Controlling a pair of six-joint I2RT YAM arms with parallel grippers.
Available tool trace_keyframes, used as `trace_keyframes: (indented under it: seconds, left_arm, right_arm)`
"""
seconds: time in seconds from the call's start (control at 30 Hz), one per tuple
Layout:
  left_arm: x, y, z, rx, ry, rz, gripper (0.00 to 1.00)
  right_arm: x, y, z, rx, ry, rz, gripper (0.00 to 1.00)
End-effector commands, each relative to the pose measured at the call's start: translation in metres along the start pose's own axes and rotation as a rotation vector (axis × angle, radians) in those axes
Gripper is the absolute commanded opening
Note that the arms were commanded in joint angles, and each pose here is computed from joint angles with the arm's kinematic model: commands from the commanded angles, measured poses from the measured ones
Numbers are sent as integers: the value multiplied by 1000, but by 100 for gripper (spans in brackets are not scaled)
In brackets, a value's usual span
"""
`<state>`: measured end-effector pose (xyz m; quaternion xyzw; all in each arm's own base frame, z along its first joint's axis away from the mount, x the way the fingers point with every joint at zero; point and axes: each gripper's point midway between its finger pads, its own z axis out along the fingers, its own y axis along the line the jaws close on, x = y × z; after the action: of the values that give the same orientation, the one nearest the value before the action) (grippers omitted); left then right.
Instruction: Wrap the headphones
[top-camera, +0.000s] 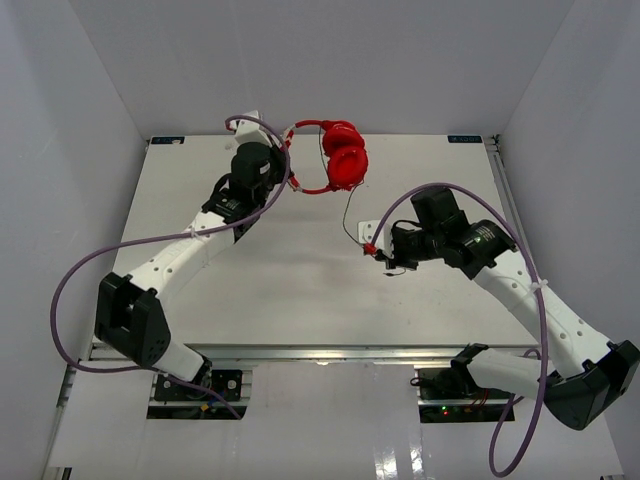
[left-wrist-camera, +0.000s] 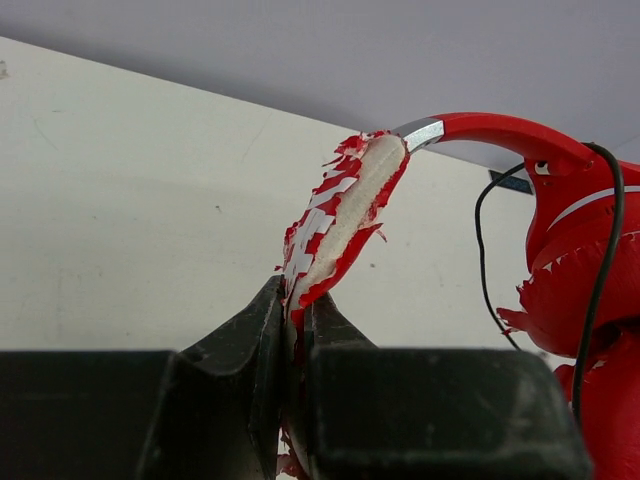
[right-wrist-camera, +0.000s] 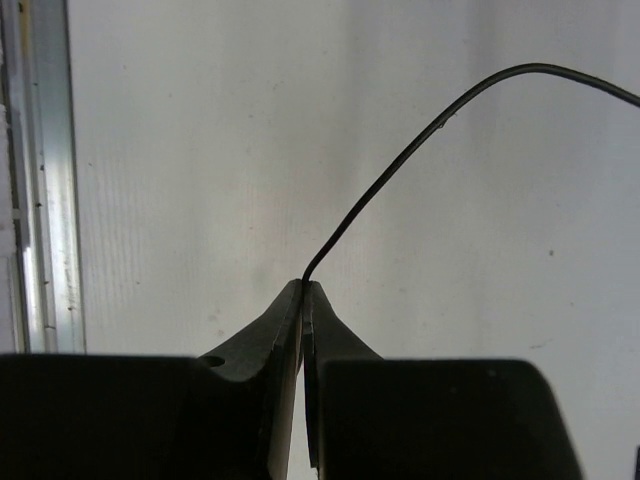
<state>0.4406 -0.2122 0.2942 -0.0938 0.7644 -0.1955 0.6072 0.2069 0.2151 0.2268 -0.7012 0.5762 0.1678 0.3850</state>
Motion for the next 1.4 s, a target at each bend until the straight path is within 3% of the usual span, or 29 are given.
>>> trace_keyframes:
  seconds: [0.0, 0.4, 0.67, 0.97, 1.2, 1.3, 1.37]
  left_arm:
    - [7, -20, 16, 17, -36, 12, 0]
    - [74, -28, 36, 28, 81, 122, 0]
    - [107, -34, 0, 173, 159, 185, 0]
    - [141, -49, -39, 318, 227, 176, 0]
    - [155, -76, -72, 451, 271, 194, 0]
    - [145, -69, -76, 409, 231, 188, 0]
    - [134, -62, -77, 368, 194, 185, 0]
  right_arm:
    - [-7, -26, -16, 88, 53, -82, 8]
    - [15, -42, -25, 209, 184, -156, 8]
    - [16, -84, -53, 409, 270, -176, 8]
    - [19, -106, -68, 498, 268, -116, 8]
    - [24, -113, -65, 494, 240, -59, 8]
    - [17, -95, -55, 386, 135, -22, 8]
    - [14, -71, -48, 271, 70, -18, 15]
